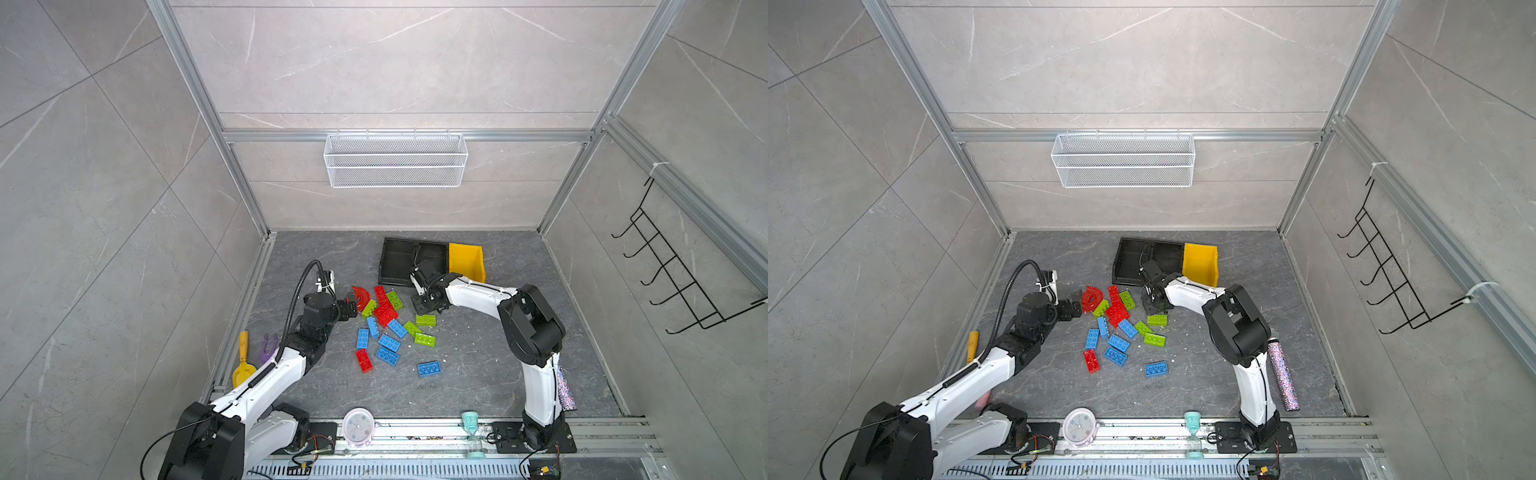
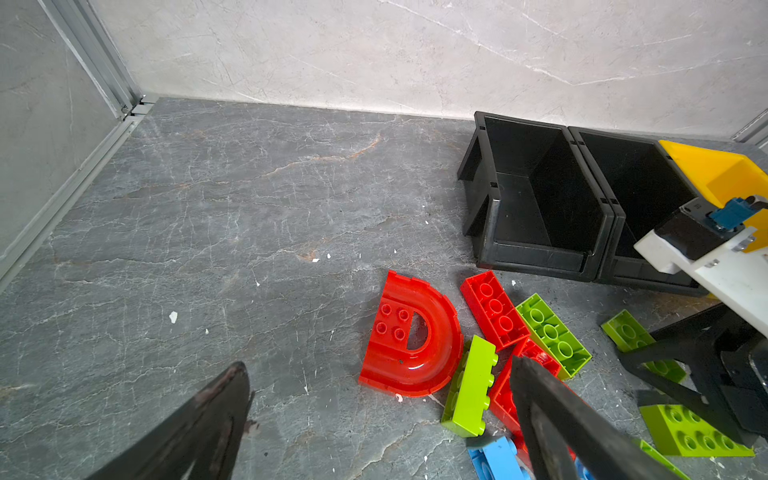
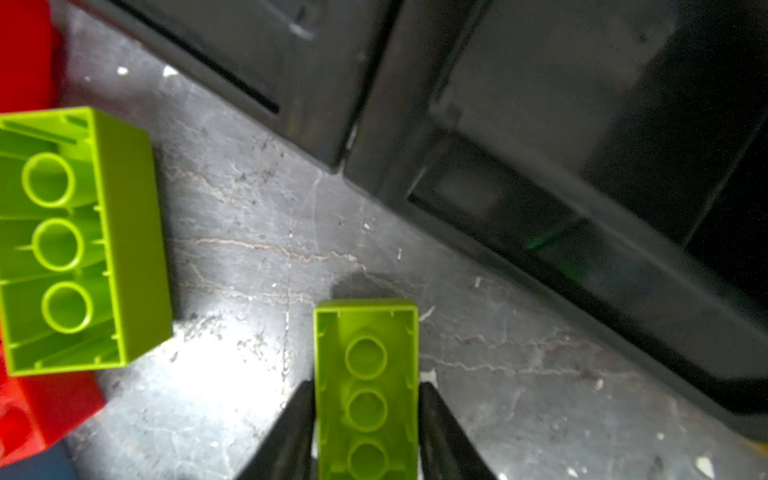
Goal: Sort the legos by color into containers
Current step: 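Carry the lime-green brick over the yellow bin and release it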
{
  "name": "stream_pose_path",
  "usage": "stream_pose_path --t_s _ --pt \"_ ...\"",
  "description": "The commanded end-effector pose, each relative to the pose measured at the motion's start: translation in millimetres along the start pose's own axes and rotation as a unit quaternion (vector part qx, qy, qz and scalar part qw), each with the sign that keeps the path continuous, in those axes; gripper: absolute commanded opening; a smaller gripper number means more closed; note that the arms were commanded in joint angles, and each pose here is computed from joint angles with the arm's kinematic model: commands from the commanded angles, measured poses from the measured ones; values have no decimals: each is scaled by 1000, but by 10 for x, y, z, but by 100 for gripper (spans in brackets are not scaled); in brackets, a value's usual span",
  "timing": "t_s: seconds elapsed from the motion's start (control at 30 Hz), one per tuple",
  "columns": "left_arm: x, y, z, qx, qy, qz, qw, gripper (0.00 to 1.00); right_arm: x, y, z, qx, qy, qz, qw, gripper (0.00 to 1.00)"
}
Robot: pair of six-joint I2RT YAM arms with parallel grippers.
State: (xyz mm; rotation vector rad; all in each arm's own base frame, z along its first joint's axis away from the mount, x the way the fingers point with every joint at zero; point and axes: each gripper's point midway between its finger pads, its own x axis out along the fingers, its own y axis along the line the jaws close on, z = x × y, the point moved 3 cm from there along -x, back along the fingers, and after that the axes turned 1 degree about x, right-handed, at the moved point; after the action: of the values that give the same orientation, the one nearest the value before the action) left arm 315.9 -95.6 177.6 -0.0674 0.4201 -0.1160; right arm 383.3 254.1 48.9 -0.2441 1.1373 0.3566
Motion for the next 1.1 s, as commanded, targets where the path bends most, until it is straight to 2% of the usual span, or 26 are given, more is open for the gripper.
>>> stream_pose_path --t_s 0.0,0.13,0.33,0.6,0.87,1.07 --pt "-41 17 143 -6 -28 6 1000 100 -214 -9 126 7 -32 0 999 34" --pt "-52 17 153 -8 -30 4 1000 100 -468 -17 219 11 -64 6 998 27" --pt "-68 19 148 -10 -32 4 999 100 -910 -162 350 16 -107 -1 994 25" --pt "-95 20 168 -9 -38 2 999 100 -1239 -977 543 93 -149 -4 984 25" --pt "-103 3 179 -12 -40 -5 999 100 -1044 -1535 691 127 -146 -34 980 25" --pt "-106 26 158 -6 -41 2 999 100 -722 -1694 726 138 -122 -41 982 26"
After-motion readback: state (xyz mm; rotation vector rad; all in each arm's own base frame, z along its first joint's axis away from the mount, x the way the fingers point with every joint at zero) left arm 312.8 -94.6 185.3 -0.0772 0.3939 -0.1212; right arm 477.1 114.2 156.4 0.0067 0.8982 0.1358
